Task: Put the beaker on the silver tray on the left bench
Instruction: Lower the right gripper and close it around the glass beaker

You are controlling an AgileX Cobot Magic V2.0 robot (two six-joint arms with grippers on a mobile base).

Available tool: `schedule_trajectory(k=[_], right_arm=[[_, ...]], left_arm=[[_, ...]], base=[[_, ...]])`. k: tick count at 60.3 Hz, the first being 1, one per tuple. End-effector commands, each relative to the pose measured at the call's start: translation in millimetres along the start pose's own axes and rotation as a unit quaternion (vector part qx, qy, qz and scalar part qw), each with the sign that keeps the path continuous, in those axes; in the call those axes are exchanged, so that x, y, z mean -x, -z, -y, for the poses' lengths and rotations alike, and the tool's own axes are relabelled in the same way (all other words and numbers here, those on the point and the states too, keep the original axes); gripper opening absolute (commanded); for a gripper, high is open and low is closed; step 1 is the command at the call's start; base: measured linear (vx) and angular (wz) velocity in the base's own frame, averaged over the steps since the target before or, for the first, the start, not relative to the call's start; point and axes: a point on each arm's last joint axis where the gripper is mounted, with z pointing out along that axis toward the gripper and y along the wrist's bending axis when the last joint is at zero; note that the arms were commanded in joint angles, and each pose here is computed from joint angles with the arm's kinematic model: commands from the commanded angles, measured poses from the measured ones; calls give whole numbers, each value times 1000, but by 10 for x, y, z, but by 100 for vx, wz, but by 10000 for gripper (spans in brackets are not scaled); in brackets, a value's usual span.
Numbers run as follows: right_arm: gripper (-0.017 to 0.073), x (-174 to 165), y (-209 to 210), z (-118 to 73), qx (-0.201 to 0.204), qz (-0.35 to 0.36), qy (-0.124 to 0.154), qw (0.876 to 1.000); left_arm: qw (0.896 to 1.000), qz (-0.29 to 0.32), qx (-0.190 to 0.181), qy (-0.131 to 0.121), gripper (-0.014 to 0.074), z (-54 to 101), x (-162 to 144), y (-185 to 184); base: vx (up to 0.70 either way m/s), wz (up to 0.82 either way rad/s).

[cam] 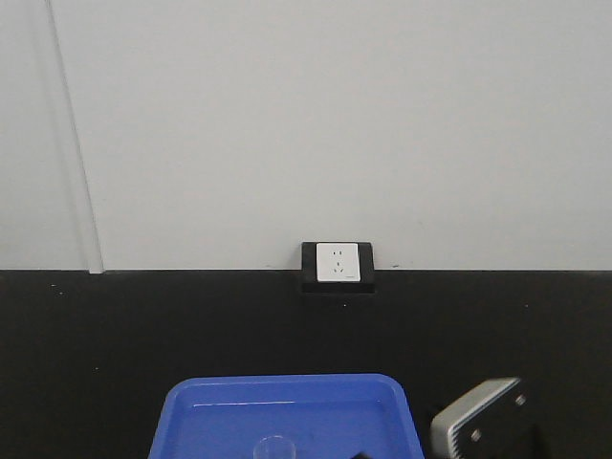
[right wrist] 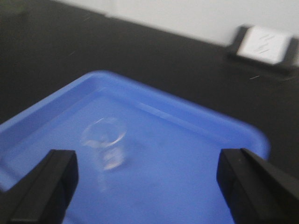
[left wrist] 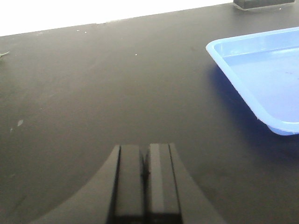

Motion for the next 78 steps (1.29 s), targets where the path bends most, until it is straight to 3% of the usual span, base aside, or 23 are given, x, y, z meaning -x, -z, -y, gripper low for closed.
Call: schedule_trajectory(k=[1,7,20,46,66,71,78], right_arm=[[607,30,-131,-168,44,72,7,996],[597,-130,-323,-260,65,61,6,996],[594,-321,-692,-269,71,52,-18,996],[594,-287,-1476,-272,66,29,-51,996],[587,-345,-1824,-273,64,24,-51,996],[552,-328,-1859,-273,64,28,-50,996],[384,-317,-1862,-263,59,36,-58,996]], left_arm=[[999,32,-3,1,1,8,9,-16],[999,32,-3,1,1,8,9,-16],[999,32,-3,1,1,8,9,-16],[999,32,-3,1,1,8,9,-16],[999,32,-3,1,1,8,9,-16],[999,32,-3,1,1,8,9,-16],[999,32,-3,1,1,8,9,-16]], base=[[0,0],[0,0],[0,0],[0,0],[0,0],[0,0],[0,0]])
